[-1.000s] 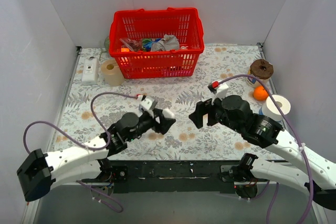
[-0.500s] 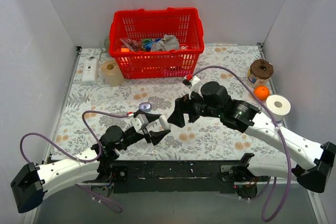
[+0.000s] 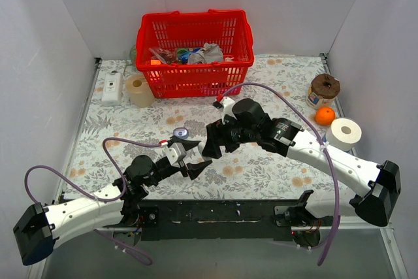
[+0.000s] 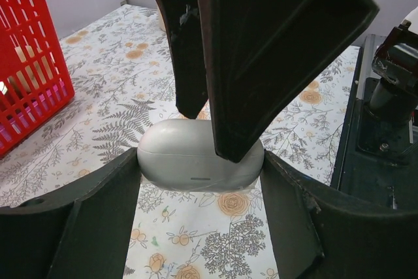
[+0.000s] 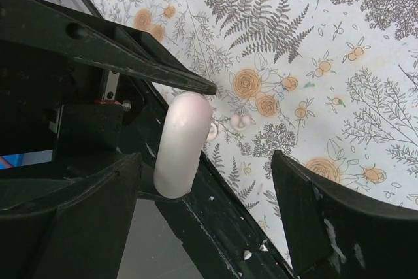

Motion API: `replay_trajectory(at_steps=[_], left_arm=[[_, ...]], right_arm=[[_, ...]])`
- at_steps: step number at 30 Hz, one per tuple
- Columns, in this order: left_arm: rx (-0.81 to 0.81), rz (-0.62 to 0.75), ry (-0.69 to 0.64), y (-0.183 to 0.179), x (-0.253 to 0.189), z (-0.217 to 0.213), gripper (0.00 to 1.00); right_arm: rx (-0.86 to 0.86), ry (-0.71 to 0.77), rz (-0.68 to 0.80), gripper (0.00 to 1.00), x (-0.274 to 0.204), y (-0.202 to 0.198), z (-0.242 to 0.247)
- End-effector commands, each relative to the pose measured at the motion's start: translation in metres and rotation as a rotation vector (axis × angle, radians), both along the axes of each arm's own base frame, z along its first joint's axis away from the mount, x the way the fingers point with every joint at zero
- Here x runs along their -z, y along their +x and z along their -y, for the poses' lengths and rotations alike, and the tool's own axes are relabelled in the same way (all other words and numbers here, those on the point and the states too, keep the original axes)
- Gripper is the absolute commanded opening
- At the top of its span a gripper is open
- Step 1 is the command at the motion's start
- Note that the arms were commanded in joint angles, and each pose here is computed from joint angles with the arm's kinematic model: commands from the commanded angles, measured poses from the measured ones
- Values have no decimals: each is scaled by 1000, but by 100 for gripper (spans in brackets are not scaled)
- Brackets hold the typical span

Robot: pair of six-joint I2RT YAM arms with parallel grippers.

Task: Insert the wireless bluetooth earbuds into the charging case
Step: Open the charging case, then adjust the charging case.

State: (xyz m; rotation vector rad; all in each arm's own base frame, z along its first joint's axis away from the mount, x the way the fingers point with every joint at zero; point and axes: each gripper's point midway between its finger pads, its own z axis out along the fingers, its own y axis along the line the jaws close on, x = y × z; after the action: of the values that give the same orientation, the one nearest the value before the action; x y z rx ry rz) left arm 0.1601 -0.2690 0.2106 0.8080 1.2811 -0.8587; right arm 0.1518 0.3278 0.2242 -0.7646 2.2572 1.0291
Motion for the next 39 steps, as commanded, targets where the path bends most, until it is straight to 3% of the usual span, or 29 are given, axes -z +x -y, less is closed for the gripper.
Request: replay_trajectory(at_steps=[1, 23, 27, 39], left_arm=[[12, 60, -33, -1, -25, 2, 0], [-14, 73, -49, 0, -32, -4, 0], [-22, 66, -54, 1, -31, -5, 0], [-12, 61, -69, 0, -36, -2, 0]], right_arm=[[-9, 19, 2, 86, -15, 1, -3], [140, 47, 16, 82, -22, 19, 25], [85, 173, 66, 81, -48, 13, 16], [-7, 156, 17, 70, -40, 11, -5]])
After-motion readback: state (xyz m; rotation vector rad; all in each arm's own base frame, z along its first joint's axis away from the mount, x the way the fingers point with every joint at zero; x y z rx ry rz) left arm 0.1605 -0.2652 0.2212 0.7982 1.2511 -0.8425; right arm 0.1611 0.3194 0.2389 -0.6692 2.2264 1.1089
